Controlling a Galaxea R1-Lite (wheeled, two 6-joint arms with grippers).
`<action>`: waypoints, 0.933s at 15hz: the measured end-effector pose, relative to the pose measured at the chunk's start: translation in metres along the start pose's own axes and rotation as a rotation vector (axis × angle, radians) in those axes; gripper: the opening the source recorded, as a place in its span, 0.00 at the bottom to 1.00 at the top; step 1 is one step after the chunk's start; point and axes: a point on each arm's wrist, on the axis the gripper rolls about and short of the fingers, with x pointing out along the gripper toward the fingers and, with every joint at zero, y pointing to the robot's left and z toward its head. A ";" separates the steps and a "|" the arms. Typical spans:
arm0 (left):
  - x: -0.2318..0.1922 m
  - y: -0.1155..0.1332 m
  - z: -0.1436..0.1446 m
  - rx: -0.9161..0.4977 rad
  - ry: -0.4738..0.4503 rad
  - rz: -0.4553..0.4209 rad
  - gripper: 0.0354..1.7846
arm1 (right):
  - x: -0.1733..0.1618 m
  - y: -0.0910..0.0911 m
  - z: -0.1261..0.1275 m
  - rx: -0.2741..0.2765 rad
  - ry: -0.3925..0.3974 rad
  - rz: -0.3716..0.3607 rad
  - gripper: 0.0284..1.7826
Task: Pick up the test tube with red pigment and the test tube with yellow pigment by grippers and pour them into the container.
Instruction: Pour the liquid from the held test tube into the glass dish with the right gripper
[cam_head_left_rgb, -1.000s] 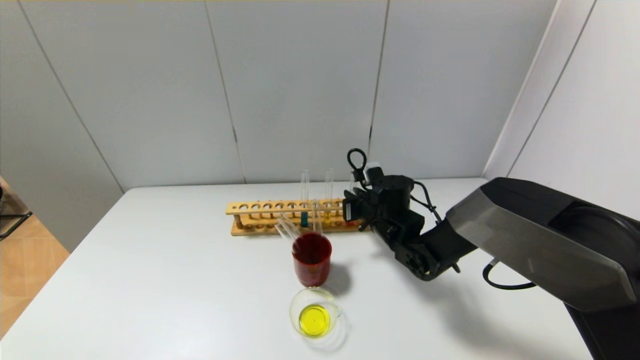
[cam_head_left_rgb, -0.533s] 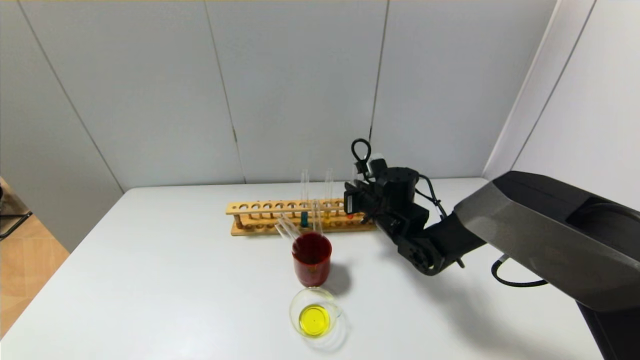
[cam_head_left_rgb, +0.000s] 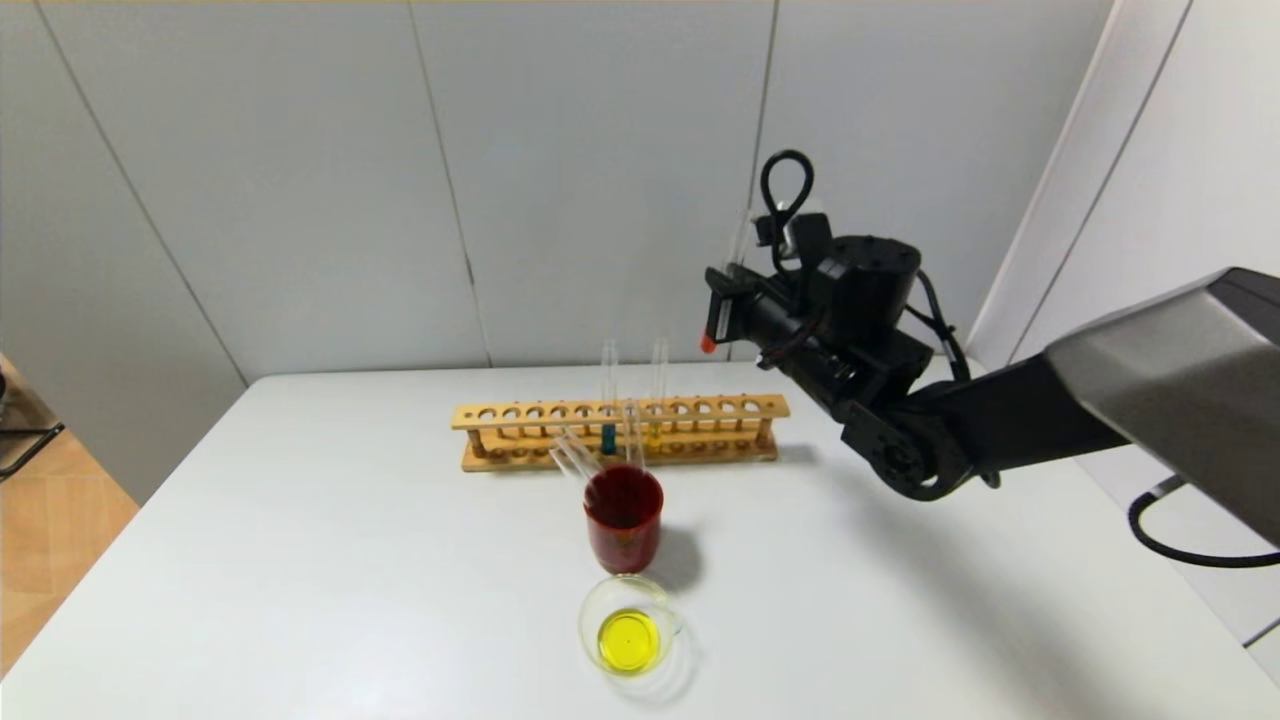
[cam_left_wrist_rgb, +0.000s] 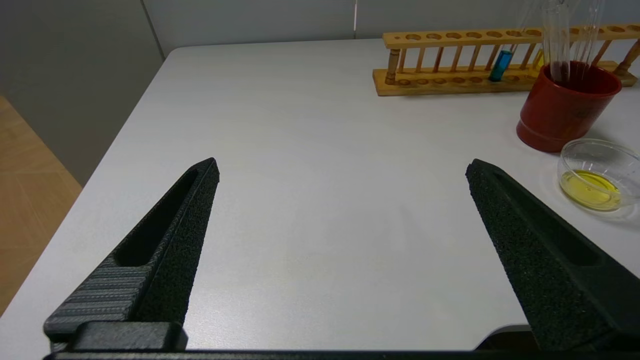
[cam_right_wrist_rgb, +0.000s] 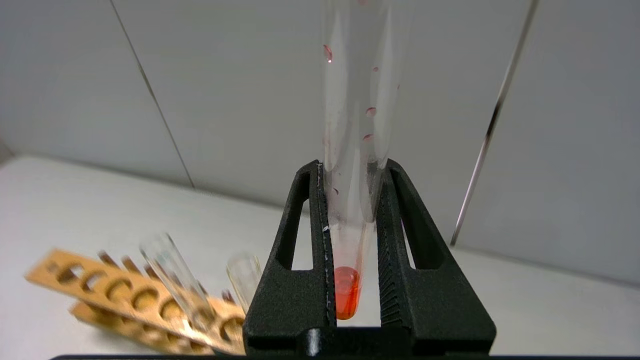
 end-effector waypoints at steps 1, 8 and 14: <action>0.000 0.000 0.000 -0.001 0.000 0.000 0.98 | -0.006 0.000 0.014 -0.001 -0.023 0.002 0.17; 0.000 0.000 0.000 0.000 0.000 0.000 0.98 | -0.103 0.001 0.037 -0.194 0.057 0.055 0.17; 0.000 0.000 0.000 -0.001 -0.001 0.000 0.98 | -0.162 -0.002 0.001 -0.601 0.207 0.158 0.17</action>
